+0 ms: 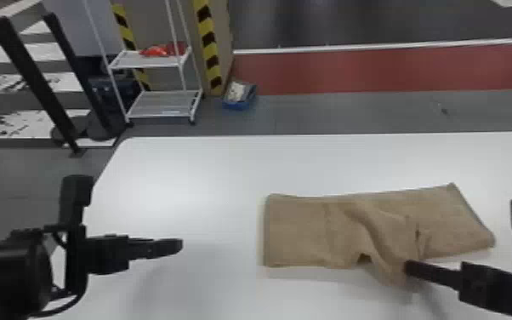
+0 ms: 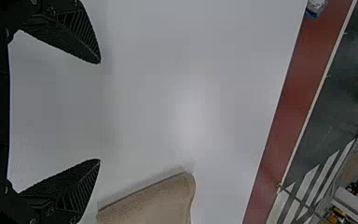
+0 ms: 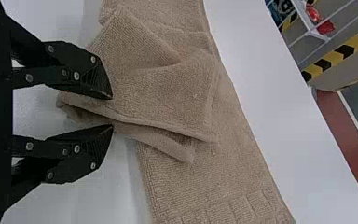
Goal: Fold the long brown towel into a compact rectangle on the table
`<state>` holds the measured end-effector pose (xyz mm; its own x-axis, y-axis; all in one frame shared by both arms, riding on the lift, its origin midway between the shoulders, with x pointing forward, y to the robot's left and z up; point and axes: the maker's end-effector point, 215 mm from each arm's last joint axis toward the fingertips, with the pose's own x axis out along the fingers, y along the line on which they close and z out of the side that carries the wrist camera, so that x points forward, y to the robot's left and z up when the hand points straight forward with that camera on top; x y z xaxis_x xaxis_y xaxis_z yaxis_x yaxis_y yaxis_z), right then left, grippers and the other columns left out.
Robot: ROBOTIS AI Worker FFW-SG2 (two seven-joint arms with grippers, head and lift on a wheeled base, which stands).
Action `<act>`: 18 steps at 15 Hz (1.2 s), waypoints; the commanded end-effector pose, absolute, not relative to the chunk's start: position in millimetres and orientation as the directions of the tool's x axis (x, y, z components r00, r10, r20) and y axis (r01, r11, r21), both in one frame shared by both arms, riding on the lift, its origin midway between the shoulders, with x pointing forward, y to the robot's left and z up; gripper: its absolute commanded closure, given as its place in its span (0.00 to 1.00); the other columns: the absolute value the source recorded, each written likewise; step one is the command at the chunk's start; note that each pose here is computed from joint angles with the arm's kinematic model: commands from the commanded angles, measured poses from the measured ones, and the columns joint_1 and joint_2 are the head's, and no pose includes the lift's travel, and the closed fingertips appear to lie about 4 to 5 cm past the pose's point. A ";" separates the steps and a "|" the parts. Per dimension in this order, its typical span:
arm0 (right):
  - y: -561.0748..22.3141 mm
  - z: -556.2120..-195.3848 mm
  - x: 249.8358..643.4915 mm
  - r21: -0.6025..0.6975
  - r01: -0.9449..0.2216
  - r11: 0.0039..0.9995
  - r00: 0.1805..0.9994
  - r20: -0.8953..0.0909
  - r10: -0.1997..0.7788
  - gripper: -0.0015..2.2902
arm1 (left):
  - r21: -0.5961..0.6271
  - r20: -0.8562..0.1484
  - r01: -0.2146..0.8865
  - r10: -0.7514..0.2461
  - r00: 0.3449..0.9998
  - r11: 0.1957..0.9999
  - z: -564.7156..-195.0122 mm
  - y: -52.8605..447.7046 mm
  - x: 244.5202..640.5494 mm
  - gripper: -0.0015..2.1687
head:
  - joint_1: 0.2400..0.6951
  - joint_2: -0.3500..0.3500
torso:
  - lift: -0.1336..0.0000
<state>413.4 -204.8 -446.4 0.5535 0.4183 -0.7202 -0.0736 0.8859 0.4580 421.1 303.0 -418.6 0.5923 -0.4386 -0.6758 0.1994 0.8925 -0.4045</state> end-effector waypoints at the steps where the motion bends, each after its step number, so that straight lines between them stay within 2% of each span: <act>1: -206.2 -450.7 412.8 0.458 -0.065 0.887 0.548 -0.726 0.415 0.37 | -0.404 -0.676 0.197 -0.437 0.593 0.893 -418.3 304.5 420.9 0.07 | 1.00 0.69 | 0.07; 2: -206.6 -449.6 414.7 0.457 -0.066 0.887 0.550 -0.725 0.414 0.43 | -0.404 -0.676 0.197 -0.437 0.593 0.893 -418.3 304.5 420.9 0.07 | 1.00 0.69 | 0.07; 4: -205.7 -448.1 416.0 0.458 -0.068 0.887 0.550 -0.724 0.416 0.43 | -0.401 -0.675 0.198 -0.435 0.596 0.894 -417.7 305.8 421.4 0.07 | 1.00 0.69 | 0.07; 5: -204.6 -446.6 416.7 0.462 -0.070 0.884 0.551 -0.721 0.421 0.52 | -0.402 -0.676 0.197 -0.435 0.595 0.894 -418.3 305.9 421.3 0.07 | 1.00 0.69 | 0.07; 6: -202.8 -444.5 417.6 0.467 -0.074 0.881 0.551 -0.717 0.427 0.55 | -0.402 -0.679 0.195 -0.434 0.592 0.894 -419.2 306.4 420.1 0.07 | 1.00 0.69 | 0.07; 11: -193.8 -430.5 412.7 0.495 -0.104 0.862 0.555 -0.691 0.464 0.55 | -0.397 -0.677 0.195 -0.430 0.597 0.897 -417.0 310.3 420.7 0.07 | 1.00 0.71 | 0.07; 14: -199.3 -428.0 398.8 0.485 -0.095 0.870 0.558 -0.698 0.450 0.55 | -0.398 -0.679 0.190 -0.428 0.596 0.897 -418.6 311.7 419.3 0.07 | 1.00 0.72 | 0.07; 18: -218.4 -410.2 402.9 0.483 -0.081 0.872 0.606 -0.671 0.427 0.55 | -0.398 -0.681 0.190 -0.428 0.595 0.897 -419.5 311.4 419.1 0.07 | 1.00 0.71 | 0.07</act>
